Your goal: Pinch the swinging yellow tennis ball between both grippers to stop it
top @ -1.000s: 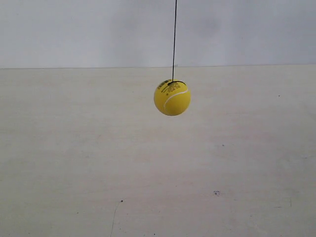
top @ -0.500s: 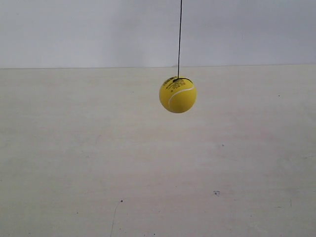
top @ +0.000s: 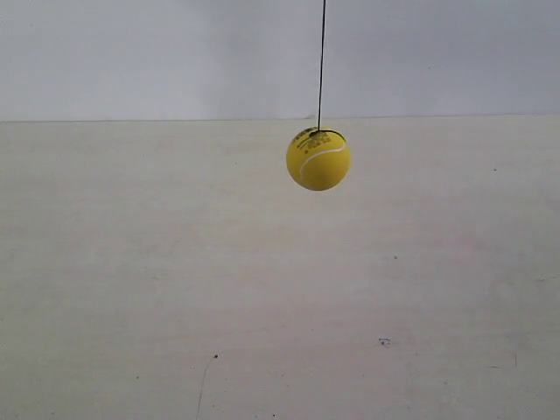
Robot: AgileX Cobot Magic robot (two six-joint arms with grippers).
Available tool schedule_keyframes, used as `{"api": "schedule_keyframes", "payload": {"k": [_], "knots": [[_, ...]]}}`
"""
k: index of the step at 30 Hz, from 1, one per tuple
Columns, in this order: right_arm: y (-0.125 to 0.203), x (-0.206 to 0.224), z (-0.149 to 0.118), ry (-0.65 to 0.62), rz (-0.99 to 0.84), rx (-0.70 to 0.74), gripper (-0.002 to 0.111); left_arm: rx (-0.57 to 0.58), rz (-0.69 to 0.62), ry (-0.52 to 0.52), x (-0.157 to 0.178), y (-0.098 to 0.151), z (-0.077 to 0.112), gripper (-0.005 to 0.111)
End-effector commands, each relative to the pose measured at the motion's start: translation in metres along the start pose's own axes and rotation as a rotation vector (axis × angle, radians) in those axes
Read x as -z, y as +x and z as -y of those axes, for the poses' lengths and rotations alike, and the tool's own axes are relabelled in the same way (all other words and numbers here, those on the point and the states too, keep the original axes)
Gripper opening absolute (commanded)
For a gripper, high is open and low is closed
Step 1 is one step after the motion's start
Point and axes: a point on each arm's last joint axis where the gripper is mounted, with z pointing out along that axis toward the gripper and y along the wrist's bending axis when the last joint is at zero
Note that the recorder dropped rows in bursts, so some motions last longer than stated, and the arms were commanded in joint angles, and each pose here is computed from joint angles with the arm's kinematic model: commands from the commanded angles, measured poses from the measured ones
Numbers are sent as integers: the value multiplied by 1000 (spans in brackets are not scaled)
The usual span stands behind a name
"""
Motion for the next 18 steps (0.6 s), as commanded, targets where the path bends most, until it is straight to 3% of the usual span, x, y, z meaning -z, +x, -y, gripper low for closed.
{"api": "schedule_keyframes", "payload": {"k": [1, 4, 9, 15, 18], "knots": [[0, 0, 0, 7, -1, 5, 0, 200, -25, -168, 1, 14, -9, 5], [0, 0, 0, 7, -1, 5, 0, 262, -64, -230, 4, 31, -12, 5], [0, 0, 0, 7, -1, 5, 0, 269, -77, -249, 4, 33, -13, 5], [0, 0, 0, 7, -1, 5, 0, 209, -80, -242, 4, 33, -13, 5], [0, 0, 0, 7, -1, 5, 0, 189, -82, -289, 5, 33, -17, 5]]}}
